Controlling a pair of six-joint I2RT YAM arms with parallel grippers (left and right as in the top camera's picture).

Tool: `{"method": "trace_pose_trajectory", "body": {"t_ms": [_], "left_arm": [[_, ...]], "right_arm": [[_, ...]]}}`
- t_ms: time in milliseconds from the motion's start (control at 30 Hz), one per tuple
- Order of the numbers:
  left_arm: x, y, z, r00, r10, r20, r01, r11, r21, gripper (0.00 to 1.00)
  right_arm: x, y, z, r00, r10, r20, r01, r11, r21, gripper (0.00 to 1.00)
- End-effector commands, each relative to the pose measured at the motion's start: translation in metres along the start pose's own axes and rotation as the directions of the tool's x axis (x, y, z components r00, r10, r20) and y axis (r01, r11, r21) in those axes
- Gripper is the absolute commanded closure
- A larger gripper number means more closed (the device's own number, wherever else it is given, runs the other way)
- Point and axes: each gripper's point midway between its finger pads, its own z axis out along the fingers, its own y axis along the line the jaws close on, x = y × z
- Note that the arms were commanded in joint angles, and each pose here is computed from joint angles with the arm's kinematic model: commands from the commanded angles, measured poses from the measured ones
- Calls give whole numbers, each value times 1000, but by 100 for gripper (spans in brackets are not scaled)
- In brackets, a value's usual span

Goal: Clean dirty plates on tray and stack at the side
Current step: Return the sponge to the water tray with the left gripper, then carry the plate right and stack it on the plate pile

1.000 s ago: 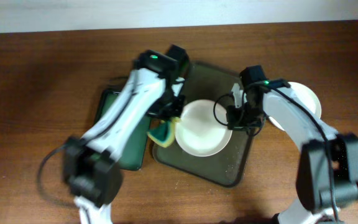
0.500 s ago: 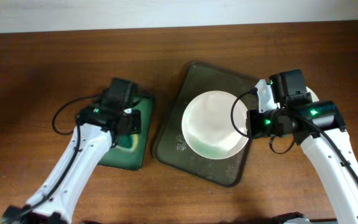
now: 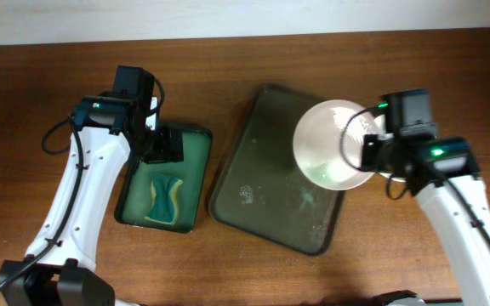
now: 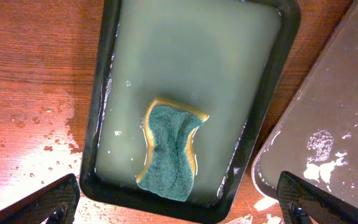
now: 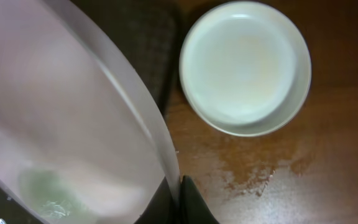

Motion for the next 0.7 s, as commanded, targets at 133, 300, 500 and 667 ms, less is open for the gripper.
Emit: {"method": "trace_pose_trajectory", "body": {"t_ms": [133,300,500,667], "left_arm": [[-2,-2,-5,1000,15,8,-15,1000,10,1],[-2,-2,-5,1000,15,8,-15,1000,10,1],[-2,-2,-5,1000,15,8,-15,1000,10,0],[-2,-2,-5,1000,15,8,-15,1000,10,1]], "right_arm": [[-1,72,-16,934,-330,135,278,912,301,96],[-1,112,-65,750,-592,296,332,723,606,96],[-3,123,-80,701,-619,354,309,711,632,96],[-3,123,-80,701,-622,350,312,708,633,96]]}}
